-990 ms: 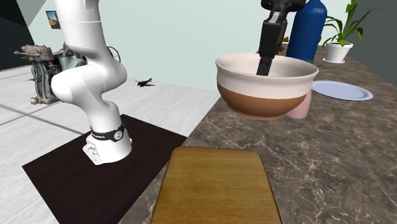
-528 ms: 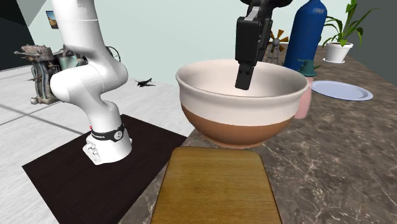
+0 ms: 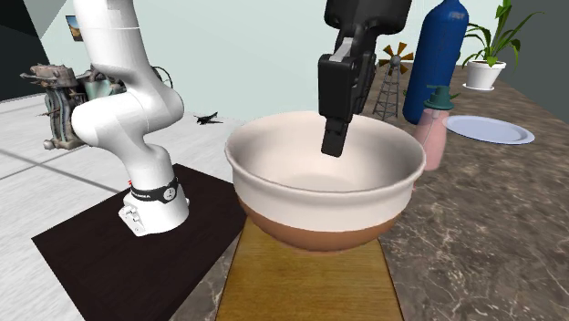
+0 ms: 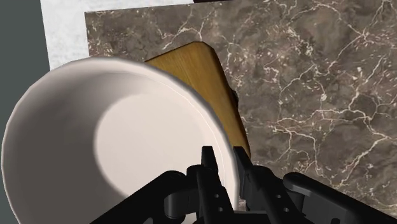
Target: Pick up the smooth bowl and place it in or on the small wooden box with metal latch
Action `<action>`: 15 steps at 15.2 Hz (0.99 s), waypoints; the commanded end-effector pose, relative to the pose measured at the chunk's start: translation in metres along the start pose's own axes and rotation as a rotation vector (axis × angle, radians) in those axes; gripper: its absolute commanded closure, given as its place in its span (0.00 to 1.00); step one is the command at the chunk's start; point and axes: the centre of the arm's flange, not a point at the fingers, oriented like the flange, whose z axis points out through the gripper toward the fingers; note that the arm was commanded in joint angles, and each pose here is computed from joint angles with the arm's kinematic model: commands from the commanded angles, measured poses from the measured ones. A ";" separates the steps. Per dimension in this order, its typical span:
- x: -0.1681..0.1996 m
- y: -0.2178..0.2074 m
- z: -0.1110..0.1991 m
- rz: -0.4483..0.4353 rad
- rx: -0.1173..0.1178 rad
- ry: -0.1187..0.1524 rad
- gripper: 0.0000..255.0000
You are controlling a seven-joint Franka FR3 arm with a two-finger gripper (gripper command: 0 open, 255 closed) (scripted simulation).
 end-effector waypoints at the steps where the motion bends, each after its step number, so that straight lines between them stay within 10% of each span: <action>1: 0.000 -0.002 0.011 0.000 0.000 0.001 1.00; 15: 0.003 -0.011 0.057 0.000 0.000 0.001 1.00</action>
